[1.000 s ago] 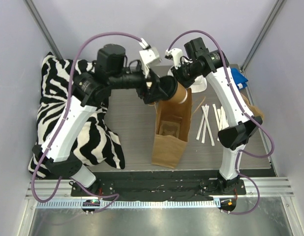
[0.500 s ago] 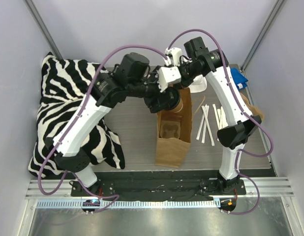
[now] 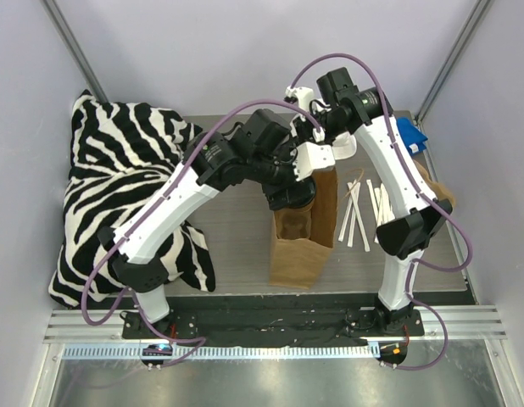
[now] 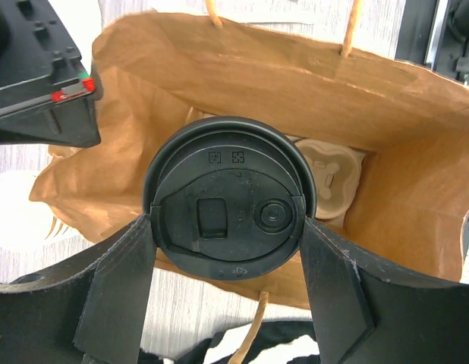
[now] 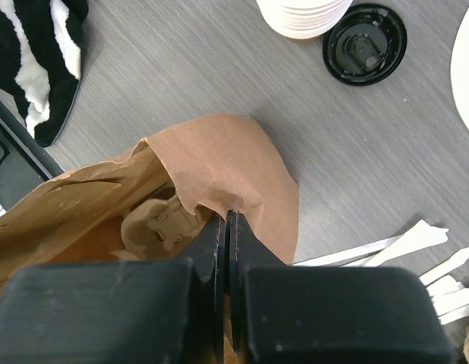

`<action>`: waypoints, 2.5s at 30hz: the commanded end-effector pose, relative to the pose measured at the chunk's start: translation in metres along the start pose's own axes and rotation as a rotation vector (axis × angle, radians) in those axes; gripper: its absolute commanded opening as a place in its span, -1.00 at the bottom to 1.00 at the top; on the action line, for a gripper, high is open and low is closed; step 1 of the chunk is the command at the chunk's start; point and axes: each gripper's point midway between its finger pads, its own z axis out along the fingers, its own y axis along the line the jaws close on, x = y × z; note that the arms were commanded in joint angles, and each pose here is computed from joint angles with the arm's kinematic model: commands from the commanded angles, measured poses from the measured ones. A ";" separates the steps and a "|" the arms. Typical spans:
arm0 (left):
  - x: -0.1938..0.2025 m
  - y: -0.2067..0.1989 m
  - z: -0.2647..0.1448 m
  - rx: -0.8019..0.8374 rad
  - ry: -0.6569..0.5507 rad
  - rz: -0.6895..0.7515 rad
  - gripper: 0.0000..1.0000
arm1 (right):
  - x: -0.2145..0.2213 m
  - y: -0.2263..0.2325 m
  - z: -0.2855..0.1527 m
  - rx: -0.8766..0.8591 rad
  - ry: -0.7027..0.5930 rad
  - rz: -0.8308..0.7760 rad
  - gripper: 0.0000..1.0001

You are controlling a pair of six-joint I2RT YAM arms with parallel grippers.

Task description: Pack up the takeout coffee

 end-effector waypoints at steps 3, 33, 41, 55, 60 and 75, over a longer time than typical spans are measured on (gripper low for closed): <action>0.014 0.001 0.009 -0.005 0.070 0.026 -0.85 | 0.016 0.013 -0.017 0.008 0.028 0.076 -0.98; 0.008 -0.033 -0.005 0.182 -0.019 0.103 -0.92 | -0.043 0.054 -0.023 -0.049 -0.235 -0.842 0.36; 0.021 -0.036 -0.005 0.179 0.023 0.079 -0.95 | -0.052 0.025 -0.021 0.090 -0.152 -0.683 -0.98; 0.052 0.007 -0.024 0.076 0.086 0.070 -1.00 | 0.033 0.047 -0.064 -0.009 0.041 -0.319 -0.78; 0.042 -0.011 -0.028 0.168 0.022 0.100 -1.00 | 0.018 0.044 -0.074 0.038 -0.047 -0.379 0.42; 0.040 -0.026 -0.026 0.236 0.009 0.081 -1.00 | -0.037 0.071 -0.041 -0.083 -0.229 -0.820 0.57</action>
